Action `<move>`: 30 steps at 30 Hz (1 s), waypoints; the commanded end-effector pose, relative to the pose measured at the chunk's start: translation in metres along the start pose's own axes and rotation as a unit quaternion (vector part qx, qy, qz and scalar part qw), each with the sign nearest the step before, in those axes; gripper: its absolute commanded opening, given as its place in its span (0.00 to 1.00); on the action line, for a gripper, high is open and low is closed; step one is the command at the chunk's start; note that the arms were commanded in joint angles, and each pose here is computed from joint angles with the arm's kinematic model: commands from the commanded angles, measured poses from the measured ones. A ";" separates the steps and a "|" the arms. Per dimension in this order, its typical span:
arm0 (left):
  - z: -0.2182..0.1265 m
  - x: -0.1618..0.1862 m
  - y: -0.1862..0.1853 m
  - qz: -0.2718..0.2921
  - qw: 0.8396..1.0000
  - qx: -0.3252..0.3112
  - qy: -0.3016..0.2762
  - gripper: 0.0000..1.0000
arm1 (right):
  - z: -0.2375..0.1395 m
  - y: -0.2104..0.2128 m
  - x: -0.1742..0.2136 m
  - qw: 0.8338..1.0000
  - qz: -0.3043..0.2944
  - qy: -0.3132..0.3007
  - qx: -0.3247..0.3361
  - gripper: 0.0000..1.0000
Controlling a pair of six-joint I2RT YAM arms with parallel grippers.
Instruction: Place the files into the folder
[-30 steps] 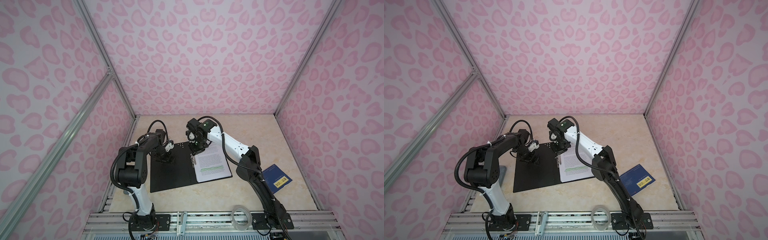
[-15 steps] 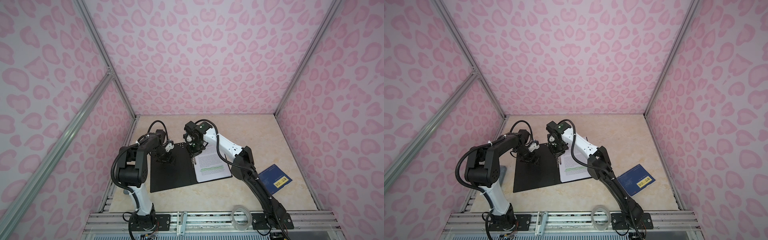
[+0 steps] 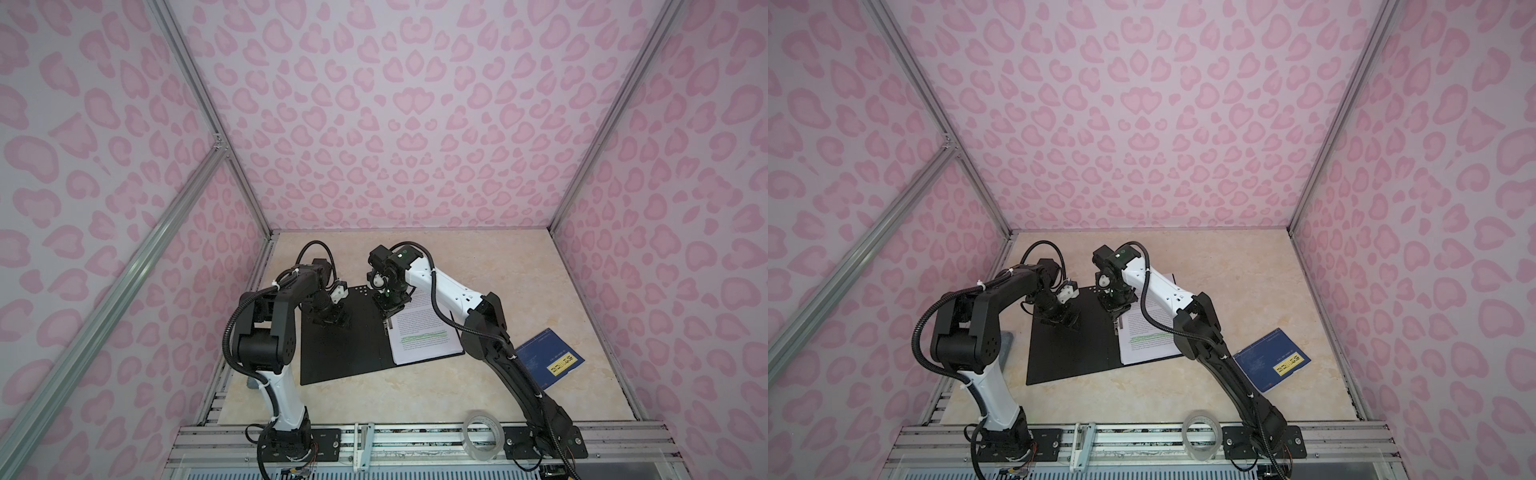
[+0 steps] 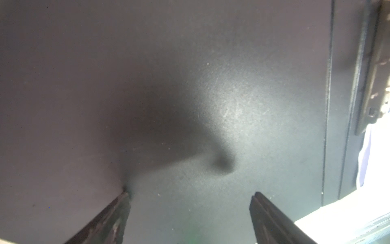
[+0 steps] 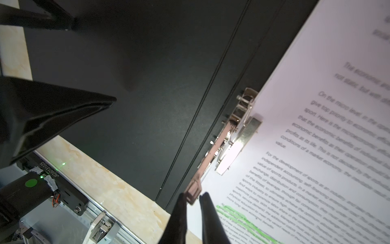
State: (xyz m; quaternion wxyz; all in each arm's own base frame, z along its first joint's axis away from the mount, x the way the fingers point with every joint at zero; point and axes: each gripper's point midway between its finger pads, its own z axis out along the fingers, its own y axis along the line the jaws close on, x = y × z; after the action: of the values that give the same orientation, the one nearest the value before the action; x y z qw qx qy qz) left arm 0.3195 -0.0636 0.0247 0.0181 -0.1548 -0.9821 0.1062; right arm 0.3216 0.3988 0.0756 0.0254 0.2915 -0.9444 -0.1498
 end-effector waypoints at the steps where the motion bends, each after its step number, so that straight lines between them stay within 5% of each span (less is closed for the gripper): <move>1: 0.004 -0.001 -0.001 0.003 1.000 0.007 0.000 0.92 | 0.009 -0.010 0.007 1.000 -0.002 0.021 0.022 0.16; 30: 0.009 0.003 -0.002 0.004 1.000 0.012 0.000 0.92 | 0.043 -0.028 0.019 0.995 -0.004 0.056 0.076 0.15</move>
State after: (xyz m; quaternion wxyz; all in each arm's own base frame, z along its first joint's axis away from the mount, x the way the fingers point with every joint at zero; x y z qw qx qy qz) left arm 0.3182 -0.0634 0.0228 0.0139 -0.1569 -0.9818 0.1061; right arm 0.3055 0.3880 0.0419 0.0671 0.3047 -0.9444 -0.1038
